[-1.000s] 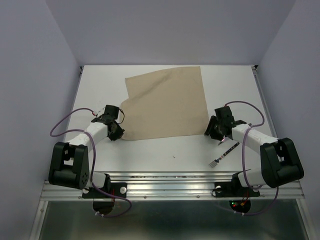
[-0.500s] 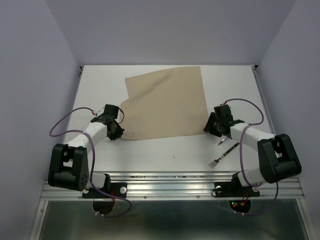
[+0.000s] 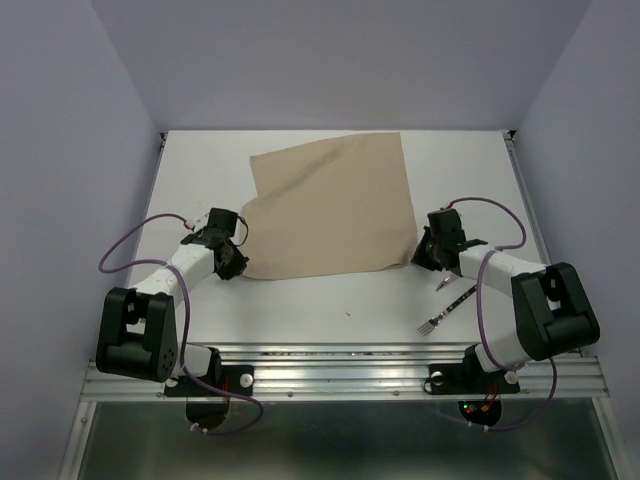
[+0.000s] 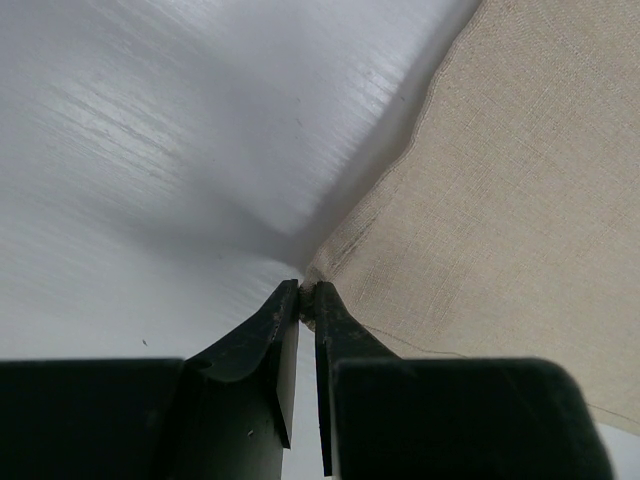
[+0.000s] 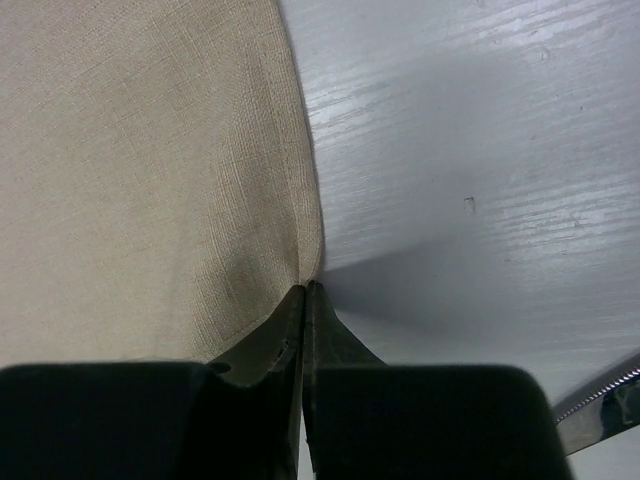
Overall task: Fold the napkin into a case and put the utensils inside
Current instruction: Flatten out the crumpled napkin at the center of the board.
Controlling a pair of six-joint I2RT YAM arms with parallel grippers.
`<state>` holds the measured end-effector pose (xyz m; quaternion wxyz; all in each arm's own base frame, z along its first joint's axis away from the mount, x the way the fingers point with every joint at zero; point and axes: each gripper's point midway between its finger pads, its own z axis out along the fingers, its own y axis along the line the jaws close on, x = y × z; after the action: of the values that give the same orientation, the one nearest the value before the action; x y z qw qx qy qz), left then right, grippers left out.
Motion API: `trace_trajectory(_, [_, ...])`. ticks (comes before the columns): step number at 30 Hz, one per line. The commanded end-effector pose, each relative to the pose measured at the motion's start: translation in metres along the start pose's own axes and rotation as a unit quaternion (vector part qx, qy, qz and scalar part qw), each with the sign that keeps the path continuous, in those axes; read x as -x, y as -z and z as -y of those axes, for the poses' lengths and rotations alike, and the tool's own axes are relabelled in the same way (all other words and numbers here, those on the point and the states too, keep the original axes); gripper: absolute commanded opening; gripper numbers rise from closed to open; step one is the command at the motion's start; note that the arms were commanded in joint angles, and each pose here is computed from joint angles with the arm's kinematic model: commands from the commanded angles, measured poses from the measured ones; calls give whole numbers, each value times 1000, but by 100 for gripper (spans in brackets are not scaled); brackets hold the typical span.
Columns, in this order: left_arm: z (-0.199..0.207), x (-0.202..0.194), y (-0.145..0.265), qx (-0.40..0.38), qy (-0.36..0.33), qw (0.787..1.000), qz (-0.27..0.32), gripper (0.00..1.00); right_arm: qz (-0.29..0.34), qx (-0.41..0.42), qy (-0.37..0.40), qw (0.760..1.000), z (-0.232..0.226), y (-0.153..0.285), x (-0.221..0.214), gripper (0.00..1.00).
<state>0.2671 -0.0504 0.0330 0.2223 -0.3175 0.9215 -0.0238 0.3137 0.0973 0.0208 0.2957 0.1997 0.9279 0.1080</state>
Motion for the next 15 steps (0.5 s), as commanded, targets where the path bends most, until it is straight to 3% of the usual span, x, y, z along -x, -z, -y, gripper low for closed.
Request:
trace_trajectory(1, [10,12,12,-15,-5,1000,17,0,-12,-19,-4,1000,12,4,-9,1])
trace_trajectory(7, [18,21,24,-29,-7,999,25,0,39,-14,-12,999,4,31,19,1])
trace_trajectory(15, [52,76,98,-91,-8,991,96,0,156,29,-13,987,-33,111,100,1])
